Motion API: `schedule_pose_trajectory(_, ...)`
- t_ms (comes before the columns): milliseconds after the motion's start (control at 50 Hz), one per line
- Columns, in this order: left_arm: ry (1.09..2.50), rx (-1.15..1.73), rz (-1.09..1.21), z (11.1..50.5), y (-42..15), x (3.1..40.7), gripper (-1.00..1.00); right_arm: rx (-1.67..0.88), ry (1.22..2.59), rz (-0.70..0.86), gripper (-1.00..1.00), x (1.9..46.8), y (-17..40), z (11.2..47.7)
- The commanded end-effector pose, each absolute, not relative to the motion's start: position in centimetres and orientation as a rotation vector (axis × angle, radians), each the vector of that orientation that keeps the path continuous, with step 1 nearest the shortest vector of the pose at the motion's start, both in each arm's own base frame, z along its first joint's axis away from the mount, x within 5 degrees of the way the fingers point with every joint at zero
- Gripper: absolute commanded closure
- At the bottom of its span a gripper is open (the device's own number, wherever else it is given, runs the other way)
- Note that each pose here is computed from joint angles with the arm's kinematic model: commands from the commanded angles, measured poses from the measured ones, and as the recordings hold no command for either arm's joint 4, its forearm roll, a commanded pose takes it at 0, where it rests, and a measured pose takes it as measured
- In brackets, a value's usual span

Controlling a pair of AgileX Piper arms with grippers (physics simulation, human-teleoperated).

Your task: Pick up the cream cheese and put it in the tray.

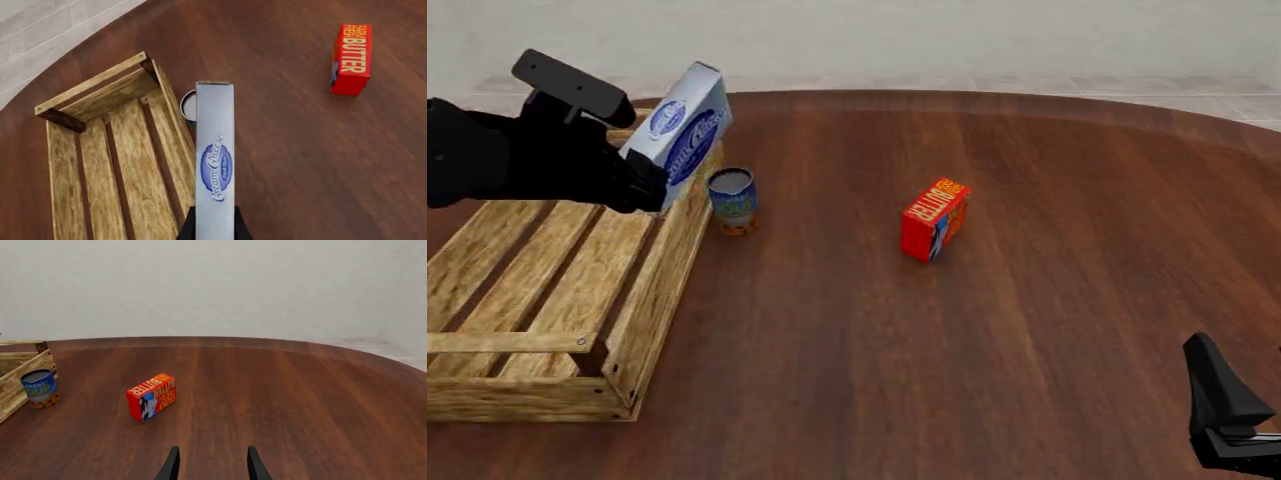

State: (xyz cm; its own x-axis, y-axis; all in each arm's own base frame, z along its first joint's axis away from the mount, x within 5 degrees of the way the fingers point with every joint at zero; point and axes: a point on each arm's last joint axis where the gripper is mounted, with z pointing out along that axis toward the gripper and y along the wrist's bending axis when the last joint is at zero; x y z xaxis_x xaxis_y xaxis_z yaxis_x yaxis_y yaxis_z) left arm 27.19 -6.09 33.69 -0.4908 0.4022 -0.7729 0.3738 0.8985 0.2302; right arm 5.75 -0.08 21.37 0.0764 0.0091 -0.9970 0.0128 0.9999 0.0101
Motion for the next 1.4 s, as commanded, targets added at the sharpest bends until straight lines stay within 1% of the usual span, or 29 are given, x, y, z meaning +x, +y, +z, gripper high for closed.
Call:
schedule_pose_trajectory(20, 2.144, 0.494, 0.094, 33.6, -4.0, 27.8, 1.0, 0.017, 1.495, -0.003, -1.0, 5.8, -0.1, 21.4)
schedule_pose_trajectory(220, 2.168, 0.467, 0.128, 32.9, -2.7, 27.7, 1.0, 0.018, 1.495, -0.003, -1.0, 5.8, -0.1, 21.4)
schedule_pose_trajectory(360, 2.2, 0.444, 0.163, 31.4, -1.3, 27.5, 1.0, 0.019, 1.495, -0.003, -1.0, 5.8, -0.1, 21.4)
schedule_pose_trajectory(640, 2.214, 0.347, 0.191, 31.6, 0.6, 27.4, 1.0, 0.017, 1.495, -0.006, -1.0, 5.8, -0.1, 21.4)
schedule_pose_trajectory(800, 2.227, 0.306, 0.206, 31.0, 1.5, 27.7, 1.0, 0.017, 1.495, -0.006, -1.0, 5.8, -0.1, 21.4)
schedule_pose_trajectory(1000, 2.267, 0.272, 0.232, 28.6, 2.9, 28.2, 1.0, 0.018, 1.495, -0.006, -1.0, 5.8, -0.1, 21.4)
schedule_pose_trajectory(1080, 2.294, 0.239, 0.257, 27.3, 4.3, 29.0, 1.0, 0.018, 1.495, -0.006, -1.0, 5.8, -0.1, 21.4)
schedule_pose_trajectory(1320, 2.314, 0.22, 0.253, 26.1, 4.6, 29.2, 1.0, 0.017, 1.495, -0.006, -1.0, 5.8, -0.1, 21.4)
schedule_pose_trajectory(1400, 2.342, 0.21, 0.241, 24.8, 4.6, 29.4, 1.0, 0.017, 1.495, -0.006, -1.0, 5.8, -0.1, 21.4)
